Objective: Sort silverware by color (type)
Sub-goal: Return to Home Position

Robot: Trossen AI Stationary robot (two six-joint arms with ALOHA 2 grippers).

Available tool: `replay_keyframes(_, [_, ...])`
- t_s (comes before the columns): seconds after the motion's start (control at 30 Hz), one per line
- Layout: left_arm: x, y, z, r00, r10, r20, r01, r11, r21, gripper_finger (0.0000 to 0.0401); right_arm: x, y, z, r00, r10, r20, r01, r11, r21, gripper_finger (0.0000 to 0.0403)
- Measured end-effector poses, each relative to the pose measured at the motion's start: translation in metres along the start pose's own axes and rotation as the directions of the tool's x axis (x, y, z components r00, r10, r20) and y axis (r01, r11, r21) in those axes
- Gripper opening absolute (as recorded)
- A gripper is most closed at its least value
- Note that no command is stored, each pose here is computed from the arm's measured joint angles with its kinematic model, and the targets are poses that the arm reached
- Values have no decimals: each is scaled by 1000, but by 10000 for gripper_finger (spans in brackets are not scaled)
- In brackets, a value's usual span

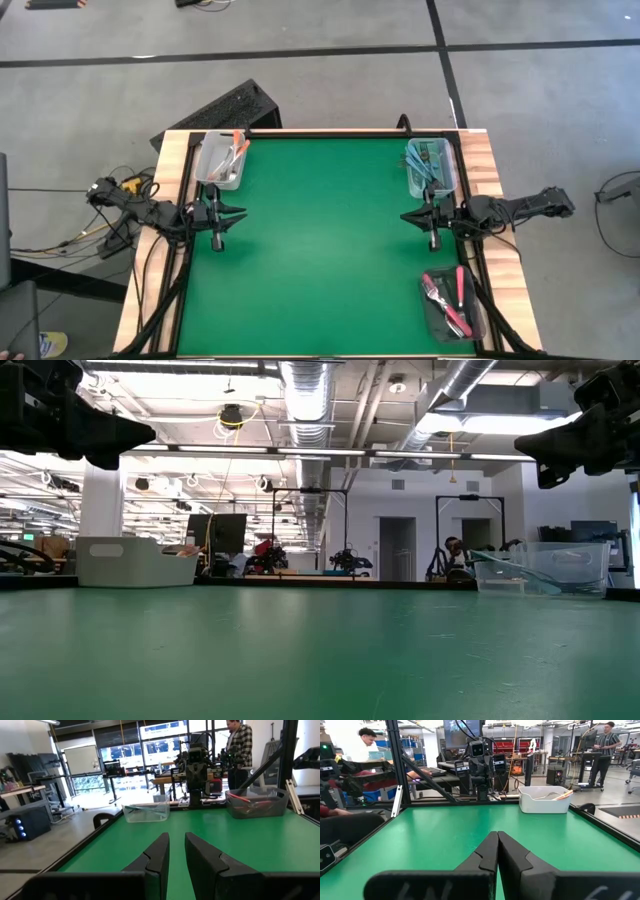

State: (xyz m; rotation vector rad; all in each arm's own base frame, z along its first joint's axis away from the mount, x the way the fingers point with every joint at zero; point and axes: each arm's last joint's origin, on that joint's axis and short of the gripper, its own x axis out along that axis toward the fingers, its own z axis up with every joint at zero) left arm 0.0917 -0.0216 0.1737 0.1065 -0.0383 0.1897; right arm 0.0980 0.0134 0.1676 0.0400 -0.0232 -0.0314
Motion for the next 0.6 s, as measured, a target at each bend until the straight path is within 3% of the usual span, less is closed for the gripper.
replay_keyframes(0.6, [0,0,0,1000,0,0,0,1000,0,52,0,0,0,1000,0,0,0,1000,0,33])
